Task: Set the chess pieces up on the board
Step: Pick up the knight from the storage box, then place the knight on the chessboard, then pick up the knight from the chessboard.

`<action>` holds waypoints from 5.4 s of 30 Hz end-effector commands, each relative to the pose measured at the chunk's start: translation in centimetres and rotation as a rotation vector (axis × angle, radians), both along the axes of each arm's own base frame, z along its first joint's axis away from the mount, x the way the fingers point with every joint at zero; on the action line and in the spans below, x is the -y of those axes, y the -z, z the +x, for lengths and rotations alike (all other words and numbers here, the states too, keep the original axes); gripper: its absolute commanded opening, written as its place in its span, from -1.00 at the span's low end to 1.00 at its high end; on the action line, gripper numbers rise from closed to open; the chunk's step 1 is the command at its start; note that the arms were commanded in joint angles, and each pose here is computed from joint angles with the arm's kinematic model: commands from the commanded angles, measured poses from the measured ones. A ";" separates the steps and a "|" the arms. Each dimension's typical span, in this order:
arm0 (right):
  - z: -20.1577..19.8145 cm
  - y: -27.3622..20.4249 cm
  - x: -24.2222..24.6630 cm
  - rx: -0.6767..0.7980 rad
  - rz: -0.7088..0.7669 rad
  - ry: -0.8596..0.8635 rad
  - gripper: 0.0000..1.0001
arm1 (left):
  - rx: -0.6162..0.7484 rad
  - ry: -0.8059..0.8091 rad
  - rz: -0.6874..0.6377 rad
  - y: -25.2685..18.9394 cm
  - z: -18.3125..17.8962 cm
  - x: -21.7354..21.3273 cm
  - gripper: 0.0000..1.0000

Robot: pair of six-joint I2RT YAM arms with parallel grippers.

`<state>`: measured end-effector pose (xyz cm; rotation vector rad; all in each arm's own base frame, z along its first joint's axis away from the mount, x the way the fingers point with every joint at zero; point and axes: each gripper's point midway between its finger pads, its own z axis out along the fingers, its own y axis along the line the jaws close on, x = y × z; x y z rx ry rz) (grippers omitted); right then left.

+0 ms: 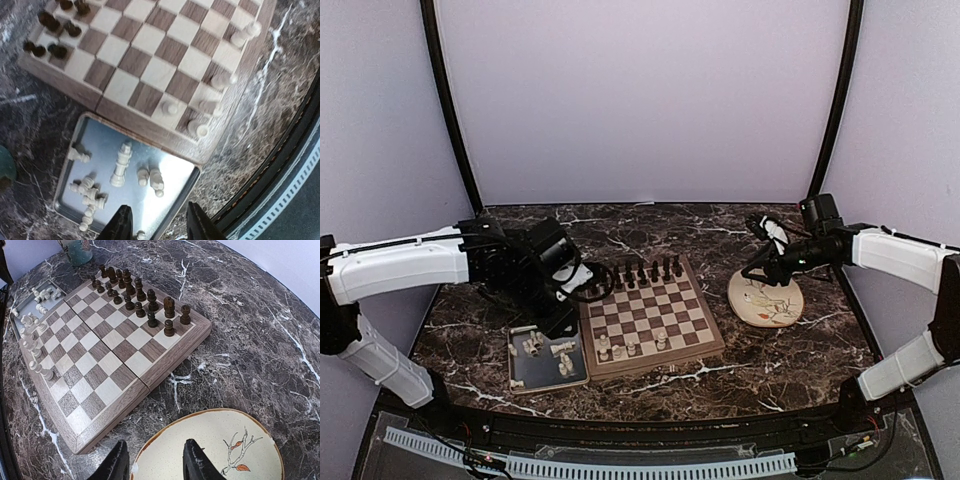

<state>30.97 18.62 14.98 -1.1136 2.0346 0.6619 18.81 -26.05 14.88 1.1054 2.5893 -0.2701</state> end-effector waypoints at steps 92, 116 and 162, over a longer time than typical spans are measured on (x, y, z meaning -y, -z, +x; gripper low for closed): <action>0.3 0.3 -0.2 -0.002 -0.034 -0.010 -0.25 | -0.014 0.255 0.063 6.5 6.9 12.8 -0.34; -4.4 1.9 -18.8 0.037 -0.291 -0.503 -0.04 | 0.723 -0.239 -0.346 -11.8 15.5 -4.5 0.25; -7.4 4.8 -13.4 -0.077 -0.448 -0.466 -0.83 | 0.690 -0.223 -0.426 -10.7 14.8 -5.3 0.20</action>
